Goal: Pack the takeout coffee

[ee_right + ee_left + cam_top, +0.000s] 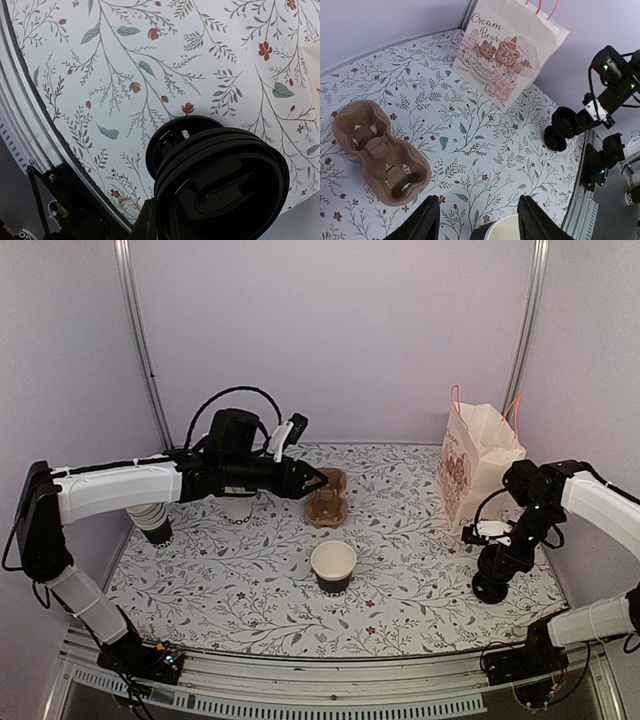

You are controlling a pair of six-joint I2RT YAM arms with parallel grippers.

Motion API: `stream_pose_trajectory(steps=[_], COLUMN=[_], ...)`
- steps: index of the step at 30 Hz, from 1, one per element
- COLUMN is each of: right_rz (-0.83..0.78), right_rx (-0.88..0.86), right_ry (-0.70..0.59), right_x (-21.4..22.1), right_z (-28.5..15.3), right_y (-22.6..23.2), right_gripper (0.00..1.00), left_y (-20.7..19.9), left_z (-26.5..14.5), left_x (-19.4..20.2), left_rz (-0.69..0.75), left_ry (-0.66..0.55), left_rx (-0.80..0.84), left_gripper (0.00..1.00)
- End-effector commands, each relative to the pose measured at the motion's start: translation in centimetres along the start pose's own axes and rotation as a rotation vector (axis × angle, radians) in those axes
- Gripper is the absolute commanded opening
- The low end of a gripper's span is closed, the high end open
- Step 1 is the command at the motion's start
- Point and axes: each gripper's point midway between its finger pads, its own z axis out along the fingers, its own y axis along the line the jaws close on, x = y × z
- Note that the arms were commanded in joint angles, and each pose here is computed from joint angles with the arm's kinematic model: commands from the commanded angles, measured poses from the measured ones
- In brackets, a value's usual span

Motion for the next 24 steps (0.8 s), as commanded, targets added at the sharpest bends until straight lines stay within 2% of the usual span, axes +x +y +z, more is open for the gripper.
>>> stream_pose_trajectory(steps=[1, 5, 11, 17, 24], right_rz=[0.06, 0.056, 0.112, 0.202, 0.246], right_rx=[0.022, 0.158, 0.247, 0.278, 0.22], right_ry=[-0.02, 0.005, 0.069, 0.067, 0.05], right_x=[-0.6, 0.3, 2.7, 3.9, 4.0], right_z=[-0.6, -0.7, 0.9, 1.8, 3.2], right_y=[-1.6, -4.1, -6.5, -8.6, -8.7], right_gripper=[0.04, 0.02, 0.03, 0.03, 0.06], left_y=[0.0, 0.0, 0.0, -0.2, -0.4], left_z=[0.2, 0.3, 0.4, 0.5, 0.7], left_x=[-0.7, -0.6, -0.5, -0.3, -0.2], left_rz=[0.001, -0.001, -0.003, -0.003, -0.007], left_ry=[0.001, 0.005, 0.011, 0.022, 0.033], left_rx=[0.016, 0.015, 0.023, 0.035, 0.051], left_gripper=[0.56, 0.58, 0.59, 0.58, 0.58])
